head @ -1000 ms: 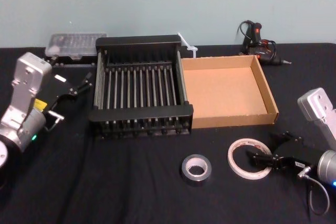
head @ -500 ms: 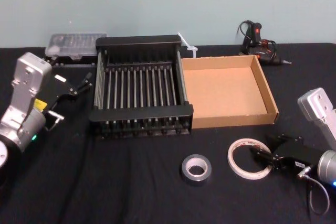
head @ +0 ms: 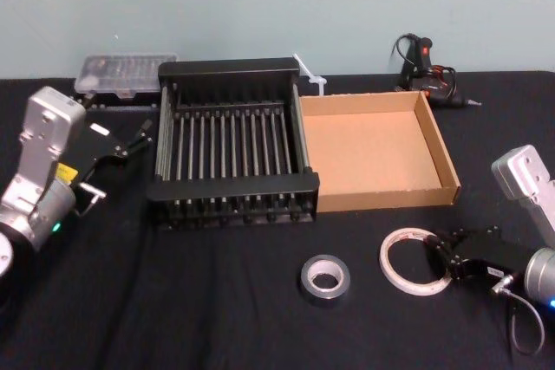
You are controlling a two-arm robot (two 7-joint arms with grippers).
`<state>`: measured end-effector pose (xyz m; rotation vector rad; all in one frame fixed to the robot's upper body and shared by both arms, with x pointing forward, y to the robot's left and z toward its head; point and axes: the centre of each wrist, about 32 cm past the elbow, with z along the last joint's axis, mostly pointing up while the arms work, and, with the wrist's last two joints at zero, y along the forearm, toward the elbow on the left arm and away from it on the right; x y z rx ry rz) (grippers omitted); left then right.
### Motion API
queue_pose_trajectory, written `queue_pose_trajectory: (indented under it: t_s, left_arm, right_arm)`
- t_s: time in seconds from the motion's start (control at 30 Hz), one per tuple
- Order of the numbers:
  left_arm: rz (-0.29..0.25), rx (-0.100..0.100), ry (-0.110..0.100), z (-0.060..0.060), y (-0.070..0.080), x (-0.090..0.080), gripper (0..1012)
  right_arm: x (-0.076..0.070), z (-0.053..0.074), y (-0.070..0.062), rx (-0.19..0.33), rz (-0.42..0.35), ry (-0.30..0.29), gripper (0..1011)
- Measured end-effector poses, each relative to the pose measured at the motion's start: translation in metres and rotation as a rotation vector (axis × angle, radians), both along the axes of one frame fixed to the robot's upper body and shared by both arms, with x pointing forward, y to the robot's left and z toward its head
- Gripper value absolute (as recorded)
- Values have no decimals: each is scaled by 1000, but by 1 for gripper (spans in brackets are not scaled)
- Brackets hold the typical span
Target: Pick up the white tape and place it into the black box , Pick up the silver tape and place it into the brown box.
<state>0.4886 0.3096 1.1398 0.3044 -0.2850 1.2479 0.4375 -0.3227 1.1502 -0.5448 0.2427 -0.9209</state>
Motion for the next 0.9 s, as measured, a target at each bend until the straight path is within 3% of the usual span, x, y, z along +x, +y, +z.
queue_pose_trajectory:
  t_s: [0.53, 0.9]
  left_arm:
    - [0, 0, 0, 0, 0, 0, 1001]
    - [0, 0, 0, 0, 0, 0, 1001]
  right_arm:
    - [0, 1, -1, 4, 10, -7, 97]
    - [1, 18, -2, 46, 19, -63, 98]
